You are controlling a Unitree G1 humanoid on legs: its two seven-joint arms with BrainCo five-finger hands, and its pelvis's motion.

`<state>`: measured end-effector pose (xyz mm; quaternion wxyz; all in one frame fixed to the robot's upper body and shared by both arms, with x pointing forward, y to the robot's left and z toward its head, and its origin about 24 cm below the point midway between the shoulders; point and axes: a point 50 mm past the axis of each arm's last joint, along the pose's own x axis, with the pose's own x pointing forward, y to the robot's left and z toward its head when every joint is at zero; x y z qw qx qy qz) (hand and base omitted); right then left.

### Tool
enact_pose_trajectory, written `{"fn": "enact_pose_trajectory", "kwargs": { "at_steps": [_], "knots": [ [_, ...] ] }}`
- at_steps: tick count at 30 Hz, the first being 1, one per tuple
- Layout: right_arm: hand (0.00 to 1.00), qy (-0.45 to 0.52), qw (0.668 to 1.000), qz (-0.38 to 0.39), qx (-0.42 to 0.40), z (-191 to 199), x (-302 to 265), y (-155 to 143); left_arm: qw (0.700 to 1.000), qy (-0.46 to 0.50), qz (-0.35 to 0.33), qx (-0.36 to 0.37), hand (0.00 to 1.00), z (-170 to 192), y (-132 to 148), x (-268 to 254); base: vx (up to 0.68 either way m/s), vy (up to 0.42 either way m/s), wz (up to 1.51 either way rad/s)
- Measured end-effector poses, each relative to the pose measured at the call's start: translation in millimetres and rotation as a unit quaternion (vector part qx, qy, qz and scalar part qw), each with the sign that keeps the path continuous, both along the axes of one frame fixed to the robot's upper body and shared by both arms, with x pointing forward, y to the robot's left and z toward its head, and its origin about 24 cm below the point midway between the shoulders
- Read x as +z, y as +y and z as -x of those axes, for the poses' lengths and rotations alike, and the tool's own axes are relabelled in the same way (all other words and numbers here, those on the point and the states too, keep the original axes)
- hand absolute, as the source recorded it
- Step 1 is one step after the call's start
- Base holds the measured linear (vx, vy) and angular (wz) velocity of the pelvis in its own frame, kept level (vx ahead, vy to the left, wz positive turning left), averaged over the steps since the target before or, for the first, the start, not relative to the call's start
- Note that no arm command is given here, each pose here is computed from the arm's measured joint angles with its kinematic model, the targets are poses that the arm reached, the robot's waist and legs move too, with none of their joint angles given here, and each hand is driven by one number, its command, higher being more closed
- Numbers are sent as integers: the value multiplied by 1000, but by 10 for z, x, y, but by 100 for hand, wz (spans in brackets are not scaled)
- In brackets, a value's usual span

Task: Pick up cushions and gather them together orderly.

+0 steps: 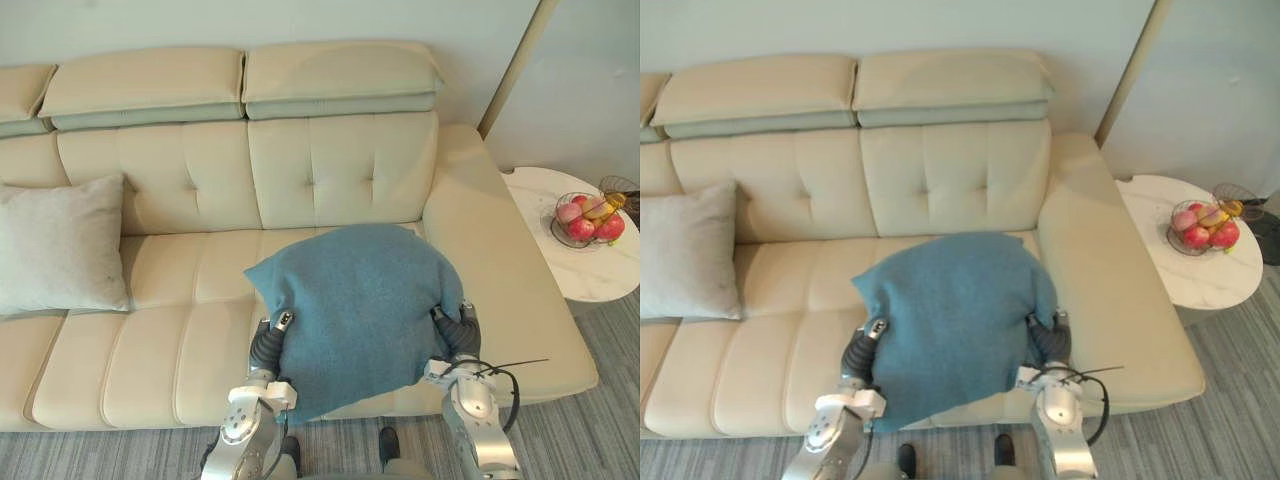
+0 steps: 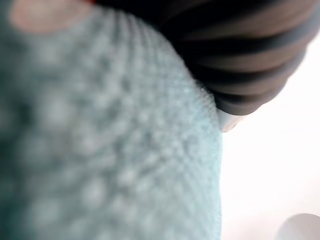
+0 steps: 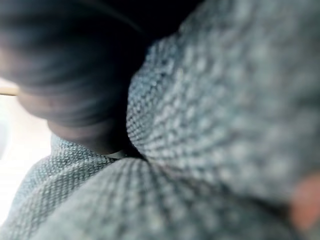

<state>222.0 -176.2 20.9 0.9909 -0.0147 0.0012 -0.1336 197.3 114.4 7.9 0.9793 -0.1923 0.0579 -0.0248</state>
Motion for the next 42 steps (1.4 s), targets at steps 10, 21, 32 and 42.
{"fn": "enact_pose_trajectory", "kwargs": {
  "at_steps": [10,21,32,42],
  "knots": [
    [100,-225,972,41,-58,-504,1068,154,974,-219,-18,59,100,-654,-125,1055,-144,-26,-1],
    [100,-461,871,88,-143,-1179,3087,253,855,-491,-58,153,100,-1376,-175,3139,-98,-7,3],
    [0,-425,891,67,-142,-1423,3979,284,853,-462,-15,242,0,-1623,57,4055,-36,2,1],
    [0,-367,927,32,-75,-1596,3797,243,905,-370,-8,208,0,-1905,-10,3619,-15,5,-3]
  ]
}}
